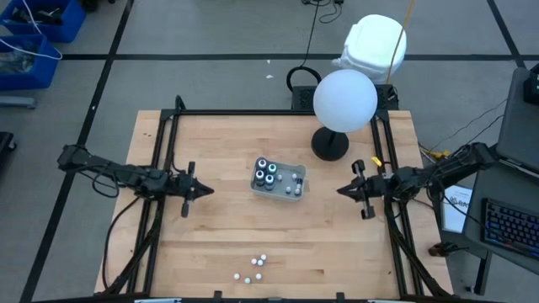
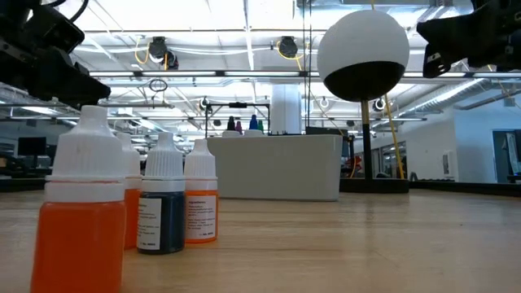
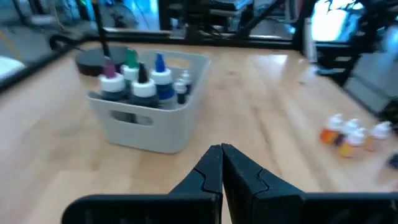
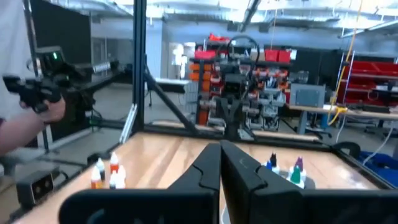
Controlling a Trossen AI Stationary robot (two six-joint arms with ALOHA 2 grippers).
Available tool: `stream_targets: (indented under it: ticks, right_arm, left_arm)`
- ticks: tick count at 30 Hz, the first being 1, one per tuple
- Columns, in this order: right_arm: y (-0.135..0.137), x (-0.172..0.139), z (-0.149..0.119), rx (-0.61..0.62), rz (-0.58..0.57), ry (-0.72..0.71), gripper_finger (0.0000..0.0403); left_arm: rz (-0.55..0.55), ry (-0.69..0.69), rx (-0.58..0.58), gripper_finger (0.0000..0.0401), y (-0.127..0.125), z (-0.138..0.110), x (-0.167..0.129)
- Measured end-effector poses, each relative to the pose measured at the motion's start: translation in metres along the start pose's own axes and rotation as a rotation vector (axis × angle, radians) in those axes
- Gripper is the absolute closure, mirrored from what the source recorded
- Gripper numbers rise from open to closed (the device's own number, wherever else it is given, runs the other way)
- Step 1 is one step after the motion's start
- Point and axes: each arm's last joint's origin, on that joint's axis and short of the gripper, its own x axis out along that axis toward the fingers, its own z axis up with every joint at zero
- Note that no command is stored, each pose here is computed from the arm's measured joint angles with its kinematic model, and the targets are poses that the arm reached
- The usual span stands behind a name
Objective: Pick & Place food coloring
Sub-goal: Put the small orange food coloring bottle into the gray bin
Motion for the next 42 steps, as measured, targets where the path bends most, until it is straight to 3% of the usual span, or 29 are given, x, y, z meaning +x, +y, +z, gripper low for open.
stream_targets:
  ticks: [6,10,19,25,30,35,42]
  right_arm:
    - [0.0,0.001,-0.001,-0.018,0.002,0.004,0.0402]
    - [0.0,0.001,0.001,-0.019,0.001,-0.013,0.0402]
    - [0.0,0.006,0.003,-0.049,-0.029,-0.047,0.0402]
    - [0.0,0.006,0.004,-0.048,-0.028,-0.057,0.0403]
    - [0.001,0.006,0.001,-0.005,-0.023,-0.025,0.0403]
    - [0.001,0.008,-0.013,0.0,-0.075,0.104,0.0403]
    - [0.0,0.01,-0.014,0.001,-0.116,0.107,0.0403]
  left_arm:
    - [-0.169,0.024,-0.081,0.0396,-0.019,0.0,0.009]
    - [-0.264,0.029,-0.049,0.0397,-0.048,0.003,0.018]
    - [-0.219,0.221,0.128,0.0389,-0.148,0.025,0.061]
    - [-0.164,0.384,0.195,0.0349,-0.196,0.029,0.095]
    - [-0.14,0.434,0.212,0.0272,-0.216,0.034,0.115]
    - [-0.249,0.488,0.131,0.0198,-0.227,0.04,0.126]
    - [-0.241,0.562,0.03,0.0167,-0.219,0.03,0.144]
